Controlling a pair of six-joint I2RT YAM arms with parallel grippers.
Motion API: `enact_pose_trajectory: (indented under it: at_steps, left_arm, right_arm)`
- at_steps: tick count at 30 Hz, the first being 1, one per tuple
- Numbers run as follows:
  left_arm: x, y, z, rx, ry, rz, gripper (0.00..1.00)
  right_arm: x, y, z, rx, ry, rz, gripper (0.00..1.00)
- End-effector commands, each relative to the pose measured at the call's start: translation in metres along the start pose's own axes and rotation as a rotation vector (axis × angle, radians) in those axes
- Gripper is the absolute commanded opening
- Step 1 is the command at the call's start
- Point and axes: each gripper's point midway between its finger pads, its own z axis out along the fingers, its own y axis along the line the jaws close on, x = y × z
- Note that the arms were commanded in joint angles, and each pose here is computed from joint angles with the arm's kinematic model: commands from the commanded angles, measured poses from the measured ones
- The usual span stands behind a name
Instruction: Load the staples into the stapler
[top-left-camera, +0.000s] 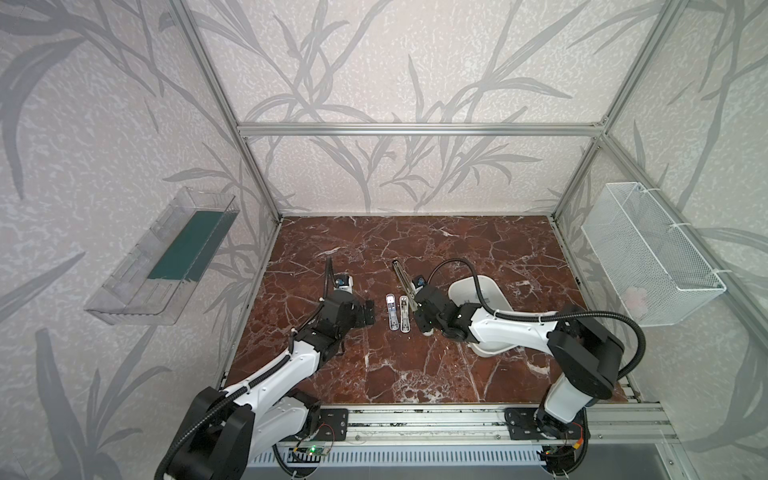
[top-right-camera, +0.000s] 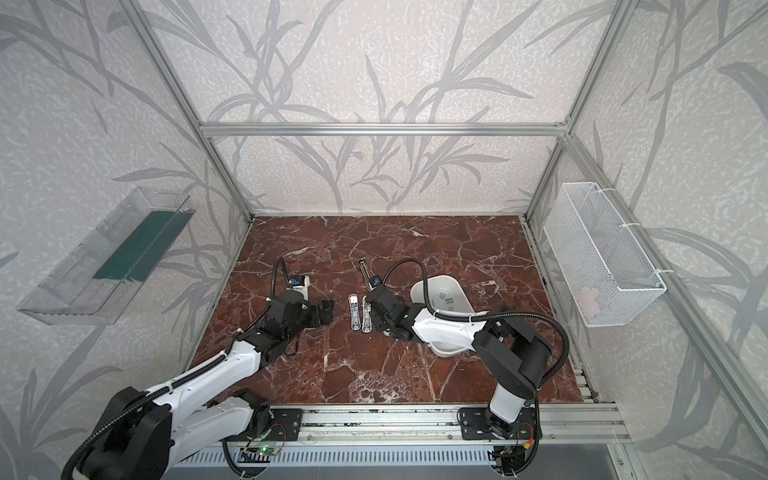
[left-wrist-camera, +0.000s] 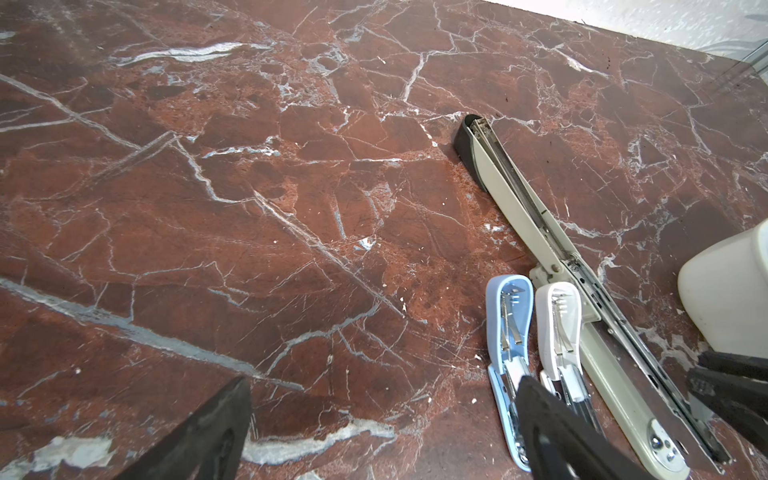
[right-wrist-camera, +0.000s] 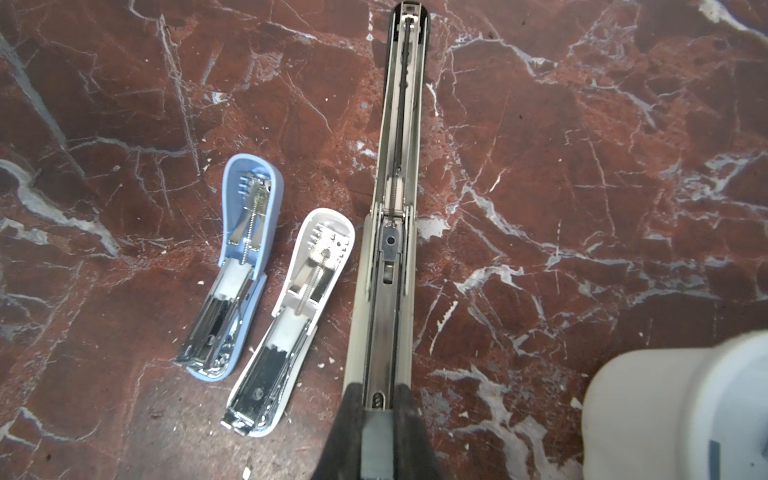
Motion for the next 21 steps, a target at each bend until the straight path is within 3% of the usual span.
enact_pose_trajectory:
  at_steps: [1,21]
  left_arm:
    - [-0.009,0.002,-0.001,-0.014,-0.030,0.000,0.99]
    - [-0.009,0.002,0.000,-0.017,-0.027,-0.001,0.99]
  right_arm:
    - [-0.005,0.003,-0.003,-0.008,-0.010,0.005,0.04]
    - [0.006,0.002,0.010,0.008,0.025,0.002,0.03]
